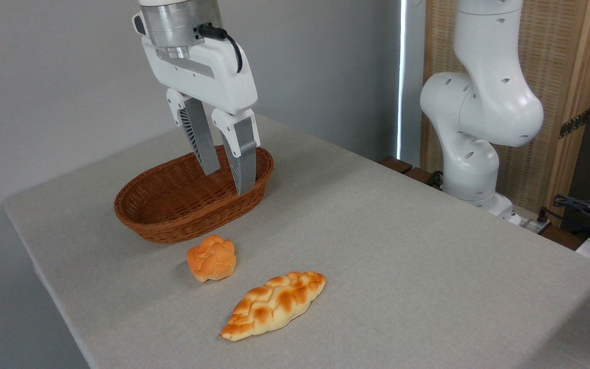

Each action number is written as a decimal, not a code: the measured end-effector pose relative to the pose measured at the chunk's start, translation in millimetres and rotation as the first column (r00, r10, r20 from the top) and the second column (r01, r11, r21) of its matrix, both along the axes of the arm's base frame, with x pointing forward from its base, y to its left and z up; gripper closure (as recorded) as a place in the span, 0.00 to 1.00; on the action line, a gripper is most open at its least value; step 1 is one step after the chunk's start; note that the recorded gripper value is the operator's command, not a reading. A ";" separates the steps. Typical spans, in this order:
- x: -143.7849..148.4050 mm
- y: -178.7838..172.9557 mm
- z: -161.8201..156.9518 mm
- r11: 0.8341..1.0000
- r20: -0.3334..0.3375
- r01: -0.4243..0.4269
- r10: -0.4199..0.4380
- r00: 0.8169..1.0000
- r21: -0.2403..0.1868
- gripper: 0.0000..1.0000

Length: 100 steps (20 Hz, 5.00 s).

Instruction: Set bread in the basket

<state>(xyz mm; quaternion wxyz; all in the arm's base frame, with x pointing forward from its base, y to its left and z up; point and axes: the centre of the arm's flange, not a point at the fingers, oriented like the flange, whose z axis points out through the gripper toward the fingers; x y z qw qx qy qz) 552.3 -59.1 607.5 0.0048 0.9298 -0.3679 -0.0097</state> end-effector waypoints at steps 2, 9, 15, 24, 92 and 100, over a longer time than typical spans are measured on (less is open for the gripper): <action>0.0 0.4 0.0 1.000 0.000 -0.001 0.001 1.000 0.000 0.00; 0.0 0.4 -0.1 1.000 0.000 -0.001 0.001 1.000 0.000 0.00; 0.0 0.4 -0.1 1.000 0.000 -0.001 0.001 1.000 0.000 0.00; 0.0 0.4 -0.6 1.000 -0.001 -0.001 0.001 1.000 0.000 0.00; 22.2 -68.8 -191.9 0.995 0.039 0.098 -0.097 0.995 -0.034 0.56; 22.7 -58.4 -107.6 0.996 0.089 0.075 -0.070 0.994 -0.056 0.55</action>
